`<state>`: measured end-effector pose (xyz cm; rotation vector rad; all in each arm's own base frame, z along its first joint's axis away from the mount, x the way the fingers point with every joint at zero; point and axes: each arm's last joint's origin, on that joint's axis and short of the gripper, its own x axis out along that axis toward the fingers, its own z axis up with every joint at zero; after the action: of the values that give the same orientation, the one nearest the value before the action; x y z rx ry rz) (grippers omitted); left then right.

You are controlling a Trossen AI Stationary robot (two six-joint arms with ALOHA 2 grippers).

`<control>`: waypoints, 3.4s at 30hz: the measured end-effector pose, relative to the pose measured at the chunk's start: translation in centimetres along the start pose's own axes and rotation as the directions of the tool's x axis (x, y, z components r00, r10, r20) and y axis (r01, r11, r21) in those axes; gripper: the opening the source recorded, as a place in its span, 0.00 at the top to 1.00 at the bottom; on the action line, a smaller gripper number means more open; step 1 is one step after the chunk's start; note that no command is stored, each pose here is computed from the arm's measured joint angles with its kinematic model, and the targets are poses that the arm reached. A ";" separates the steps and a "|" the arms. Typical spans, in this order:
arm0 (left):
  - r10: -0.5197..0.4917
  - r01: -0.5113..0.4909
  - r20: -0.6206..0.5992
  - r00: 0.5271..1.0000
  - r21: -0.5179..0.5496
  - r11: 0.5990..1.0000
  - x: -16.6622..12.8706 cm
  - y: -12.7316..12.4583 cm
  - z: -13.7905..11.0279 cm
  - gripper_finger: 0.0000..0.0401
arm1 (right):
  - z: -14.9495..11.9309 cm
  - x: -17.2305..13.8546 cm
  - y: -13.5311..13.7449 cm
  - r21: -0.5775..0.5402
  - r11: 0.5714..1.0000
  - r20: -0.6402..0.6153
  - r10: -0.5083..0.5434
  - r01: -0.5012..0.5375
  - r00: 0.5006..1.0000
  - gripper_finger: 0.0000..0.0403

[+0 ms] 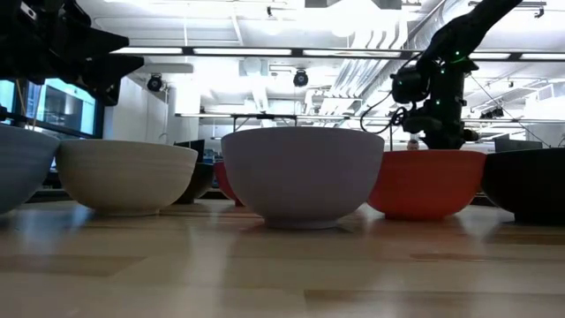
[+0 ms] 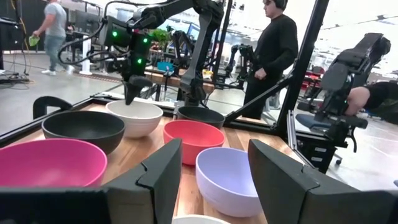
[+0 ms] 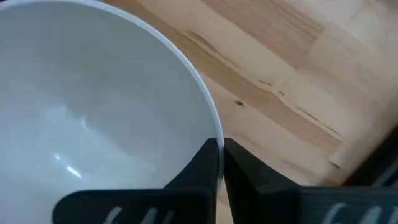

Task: Nest bowls inside each other
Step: Stack the right white bowl on top of the middle black bowl, then stack the top black bowl on top of the white bowl

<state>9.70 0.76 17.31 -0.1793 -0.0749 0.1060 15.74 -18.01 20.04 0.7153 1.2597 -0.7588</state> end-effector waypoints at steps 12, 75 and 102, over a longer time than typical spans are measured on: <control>0.007 -0.007 -0.039 0.999 0.002 1.000 0.0 0.1 -0.4 0.57 | 1.2 -2.9 0.2 -0.010 1.000 0.007 0.001 -0.001 1.000 1.00; 0.009 -0.009 -0.048 0.999 0.002 1.000 0.0 0.1 -0.5 0.57 | 14.1 1.3 10.3 -0.191 0.973 -0.067 0.121 -0.132 0.990 1.00; 0.002 -0.002 0.078 0.997 -0.005 1.000 0.0 -0.1 0.7 0.57 | 9.3 -13.2 12.6 -0.589 0.745 0.202 0.510 -0.312 0.836 0.65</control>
<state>9.63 0.81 18.03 -0.1799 -0.1523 0.1145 29.41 -17.03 35.29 0.3494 0.8630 -0.1199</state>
